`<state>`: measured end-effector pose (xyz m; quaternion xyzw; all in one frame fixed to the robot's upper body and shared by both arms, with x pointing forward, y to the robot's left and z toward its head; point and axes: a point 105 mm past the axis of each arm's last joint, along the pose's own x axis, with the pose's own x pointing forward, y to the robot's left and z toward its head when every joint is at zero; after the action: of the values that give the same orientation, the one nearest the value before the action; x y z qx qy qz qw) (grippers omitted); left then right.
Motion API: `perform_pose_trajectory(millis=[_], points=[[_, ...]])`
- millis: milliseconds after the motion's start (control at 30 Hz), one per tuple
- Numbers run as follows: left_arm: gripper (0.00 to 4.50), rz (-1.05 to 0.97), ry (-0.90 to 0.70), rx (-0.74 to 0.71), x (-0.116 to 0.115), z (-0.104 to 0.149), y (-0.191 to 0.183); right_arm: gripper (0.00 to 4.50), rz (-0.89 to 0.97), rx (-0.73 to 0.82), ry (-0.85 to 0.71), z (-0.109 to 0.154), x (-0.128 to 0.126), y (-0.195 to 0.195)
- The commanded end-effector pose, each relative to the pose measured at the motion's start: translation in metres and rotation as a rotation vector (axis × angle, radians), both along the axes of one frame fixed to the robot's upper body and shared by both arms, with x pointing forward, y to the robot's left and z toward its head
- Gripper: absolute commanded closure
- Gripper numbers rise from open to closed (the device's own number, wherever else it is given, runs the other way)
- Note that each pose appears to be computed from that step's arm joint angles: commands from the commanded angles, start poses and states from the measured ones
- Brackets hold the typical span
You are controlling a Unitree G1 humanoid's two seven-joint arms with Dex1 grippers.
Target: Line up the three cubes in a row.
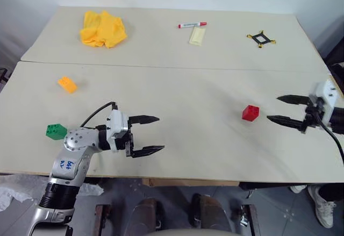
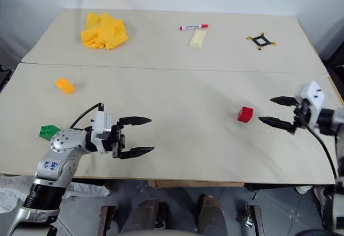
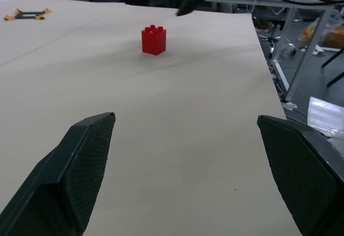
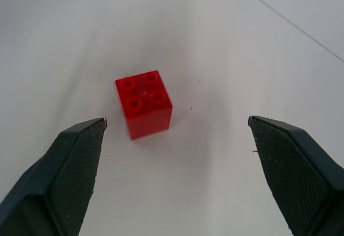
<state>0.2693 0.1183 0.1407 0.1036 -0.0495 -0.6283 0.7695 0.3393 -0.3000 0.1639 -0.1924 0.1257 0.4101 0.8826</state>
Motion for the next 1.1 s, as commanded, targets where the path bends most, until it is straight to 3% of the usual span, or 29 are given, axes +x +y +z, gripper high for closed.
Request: perform_pose_trajectory(millis=[33, 233, 533, 867, 1100], points=[[0.00, -0.018, -0.020, 0.015, -0.004, 0.001, -0.002, 0.05, 0.028, -0.043, 0.039, -0.007, 0.007, 0.004], [0.00, 0.003, -0.029, 0.028, -0.006, -0.001, 0.000, 0.05, 0.108, -0.079, 0.149, -0.025, 0.019, 0.027], [0.00, 0.055, -0.039, 0.024, -0.006, -0.002, 0.007, 2.99, 0.219, -0.047, 0.048, -0.014, 0.024, 0.051], [0.00, 0.214, 0.012, 0.015, -0.004, -0.021, 0.035, 2.98, 0.491, -0.114, -0.006, 0.007, 0.043, 0.160], [0.00, 0.271, 0.013, 0.014, -0.012, -0.023, 0.043, 2.98, 0.609, -0.155, 0.018, -0.009, 0.041, 0.215]])
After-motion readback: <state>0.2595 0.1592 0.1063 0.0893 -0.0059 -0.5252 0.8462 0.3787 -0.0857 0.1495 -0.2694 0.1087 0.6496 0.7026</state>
